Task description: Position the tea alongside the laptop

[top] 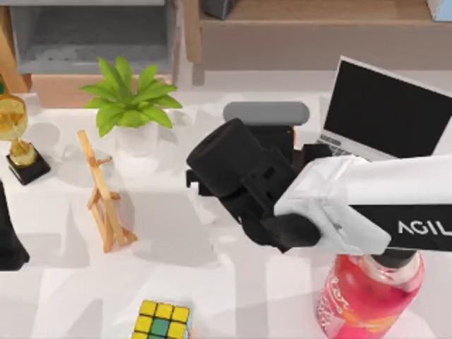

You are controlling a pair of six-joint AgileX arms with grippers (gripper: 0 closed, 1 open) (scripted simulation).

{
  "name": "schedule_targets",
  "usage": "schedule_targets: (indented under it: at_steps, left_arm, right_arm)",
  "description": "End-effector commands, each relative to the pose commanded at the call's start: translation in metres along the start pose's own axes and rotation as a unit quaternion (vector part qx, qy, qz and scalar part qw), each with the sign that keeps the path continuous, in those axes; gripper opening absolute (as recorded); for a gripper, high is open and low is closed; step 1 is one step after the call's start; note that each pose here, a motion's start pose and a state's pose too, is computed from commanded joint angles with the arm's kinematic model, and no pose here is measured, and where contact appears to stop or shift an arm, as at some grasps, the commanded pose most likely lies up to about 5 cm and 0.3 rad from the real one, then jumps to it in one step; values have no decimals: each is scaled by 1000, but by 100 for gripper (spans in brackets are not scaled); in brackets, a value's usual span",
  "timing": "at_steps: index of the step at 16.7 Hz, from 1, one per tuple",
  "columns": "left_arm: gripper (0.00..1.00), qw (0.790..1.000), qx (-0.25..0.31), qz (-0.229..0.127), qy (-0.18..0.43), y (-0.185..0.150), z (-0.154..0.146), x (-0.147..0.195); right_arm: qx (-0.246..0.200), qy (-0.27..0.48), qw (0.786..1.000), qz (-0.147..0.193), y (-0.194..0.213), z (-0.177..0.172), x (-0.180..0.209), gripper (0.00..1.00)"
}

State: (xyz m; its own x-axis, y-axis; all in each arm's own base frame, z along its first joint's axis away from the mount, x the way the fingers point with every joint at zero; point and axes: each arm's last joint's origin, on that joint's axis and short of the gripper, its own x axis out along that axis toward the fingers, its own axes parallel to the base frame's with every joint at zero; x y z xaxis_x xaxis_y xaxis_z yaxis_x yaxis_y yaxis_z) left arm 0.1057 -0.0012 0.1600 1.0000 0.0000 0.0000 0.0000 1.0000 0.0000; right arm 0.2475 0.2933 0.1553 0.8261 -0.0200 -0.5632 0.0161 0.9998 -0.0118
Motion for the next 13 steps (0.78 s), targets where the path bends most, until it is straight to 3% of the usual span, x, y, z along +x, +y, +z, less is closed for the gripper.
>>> schedule_targets:
  at_steps: [8,13]
  left_arm:
    - [100,1000,0,0,0,0,0,0]
    - [100,1000,0,0,0,0,0,0]
  right_arm:
    - [0,0,1000,0,0,0,0,2]
    - [0,0,1000,0,0,0,0,0]
